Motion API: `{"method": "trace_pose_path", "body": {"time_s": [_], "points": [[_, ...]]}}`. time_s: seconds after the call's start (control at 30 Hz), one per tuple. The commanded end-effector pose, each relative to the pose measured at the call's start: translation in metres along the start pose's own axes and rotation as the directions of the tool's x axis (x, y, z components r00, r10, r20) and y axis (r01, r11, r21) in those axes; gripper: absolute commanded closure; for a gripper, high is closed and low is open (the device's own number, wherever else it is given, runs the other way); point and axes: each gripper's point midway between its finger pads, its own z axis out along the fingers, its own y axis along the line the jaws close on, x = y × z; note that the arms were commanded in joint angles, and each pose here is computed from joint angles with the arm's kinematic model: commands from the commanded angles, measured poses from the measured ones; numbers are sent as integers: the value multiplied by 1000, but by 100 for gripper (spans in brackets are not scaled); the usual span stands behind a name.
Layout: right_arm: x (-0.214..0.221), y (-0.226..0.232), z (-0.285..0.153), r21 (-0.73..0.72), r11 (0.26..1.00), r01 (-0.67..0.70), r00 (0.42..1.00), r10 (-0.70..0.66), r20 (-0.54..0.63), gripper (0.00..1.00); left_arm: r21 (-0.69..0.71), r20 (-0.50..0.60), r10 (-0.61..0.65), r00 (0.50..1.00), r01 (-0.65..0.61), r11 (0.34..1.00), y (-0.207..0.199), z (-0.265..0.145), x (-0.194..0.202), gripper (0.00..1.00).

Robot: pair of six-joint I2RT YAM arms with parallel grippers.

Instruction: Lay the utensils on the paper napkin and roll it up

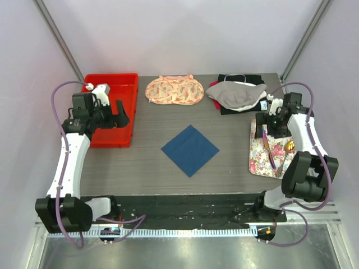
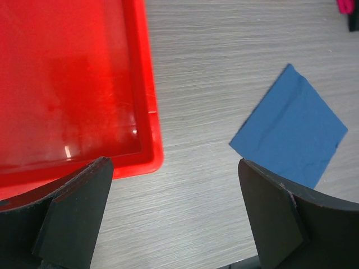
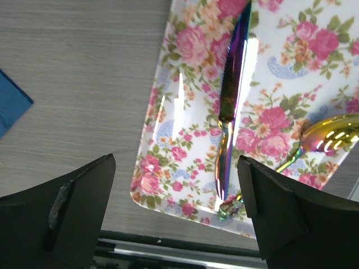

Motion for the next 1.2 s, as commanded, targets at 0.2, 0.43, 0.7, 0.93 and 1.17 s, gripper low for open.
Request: {"method": "trace_pose_path", "body": {"time_s": [0.2, 0.43, 0.7, 0.93, 1.17], "points": [[26, -42, 20, 57, 990, 132, 971, -117, -208, 10, 118, 50, 224, 973, -229, 966, -45, -10, 12, 0], [41, -55, 40, 58, 983, 175, 938, -149, -312, 26, 182, 2, 293, 956, -288, 940, -62, 1, 34, 2], [51, -63, 57, 39, 979, 198, 909, -168, -382, 50, 204, -38, 306, 951, -293, 934, -66, 10, 46, 2], [63, -72, 70, 68, 977, 202, 893, -156, -422, 54, 205, -46, 299, 953, -284, 937, -65, 14, 52, 2], [76, -74, 84, 82, 977, 197, 893, -144, -427, 70, 189, -49, 291, 956, -277, 942, -62, 18, 51, 2]]}}
